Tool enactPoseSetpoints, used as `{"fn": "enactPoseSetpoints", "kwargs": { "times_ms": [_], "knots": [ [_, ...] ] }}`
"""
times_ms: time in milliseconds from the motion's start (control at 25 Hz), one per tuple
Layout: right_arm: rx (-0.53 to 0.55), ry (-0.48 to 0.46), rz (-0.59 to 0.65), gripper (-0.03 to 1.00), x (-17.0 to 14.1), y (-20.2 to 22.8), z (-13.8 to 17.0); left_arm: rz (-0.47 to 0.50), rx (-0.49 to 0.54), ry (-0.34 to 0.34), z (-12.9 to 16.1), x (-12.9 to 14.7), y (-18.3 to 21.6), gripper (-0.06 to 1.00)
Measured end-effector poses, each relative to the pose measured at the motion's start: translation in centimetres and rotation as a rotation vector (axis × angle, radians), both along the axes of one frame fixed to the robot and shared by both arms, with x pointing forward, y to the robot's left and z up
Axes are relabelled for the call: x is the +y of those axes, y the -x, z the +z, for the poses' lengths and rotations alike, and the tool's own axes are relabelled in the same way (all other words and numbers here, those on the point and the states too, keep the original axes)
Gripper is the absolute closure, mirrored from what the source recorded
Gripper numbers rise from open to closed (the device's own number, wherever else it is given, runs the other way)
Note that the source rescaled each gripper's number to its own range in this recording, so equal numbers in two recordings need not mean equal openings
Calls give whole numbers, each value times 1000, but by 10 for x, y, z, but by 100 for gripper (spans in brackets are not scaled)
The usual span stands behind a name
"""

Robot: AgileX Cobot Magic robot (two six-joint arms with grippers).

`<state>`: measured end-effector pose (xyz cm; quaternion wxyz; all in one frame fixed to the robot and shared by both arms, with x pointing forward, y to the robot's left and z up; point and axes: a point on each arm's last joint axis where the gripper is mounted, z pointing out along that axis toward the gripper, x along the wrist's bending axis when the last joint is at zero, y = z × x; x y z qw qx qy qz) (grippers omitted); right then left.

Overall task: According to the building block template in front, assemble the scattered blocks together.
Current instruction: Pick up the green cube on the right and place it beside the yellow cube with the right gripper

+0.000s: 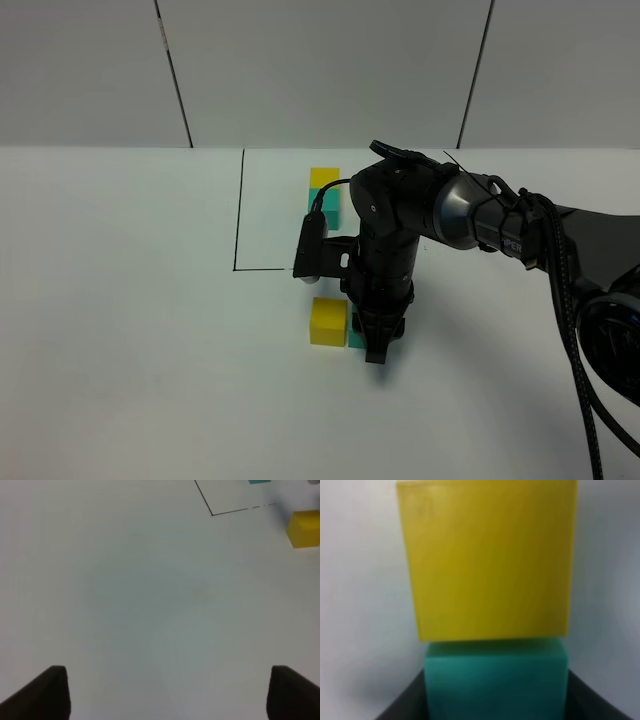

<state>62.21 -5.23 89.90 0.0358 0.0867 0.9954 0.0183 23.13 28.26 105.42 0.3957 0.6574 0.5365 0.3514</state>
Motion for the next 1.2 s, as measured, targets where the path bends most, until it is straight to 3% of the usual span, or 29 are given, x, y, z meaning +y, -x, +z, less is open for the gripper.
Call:
{"fn": "enactPoseSetpoints", "kwargs": {
  "times_ms": [1200],
  "knots": [
    [-13, -20, 62, 96, 2, -1, 0, 0, 0, 0, 0, 0, 0, 4]
  ]
}}
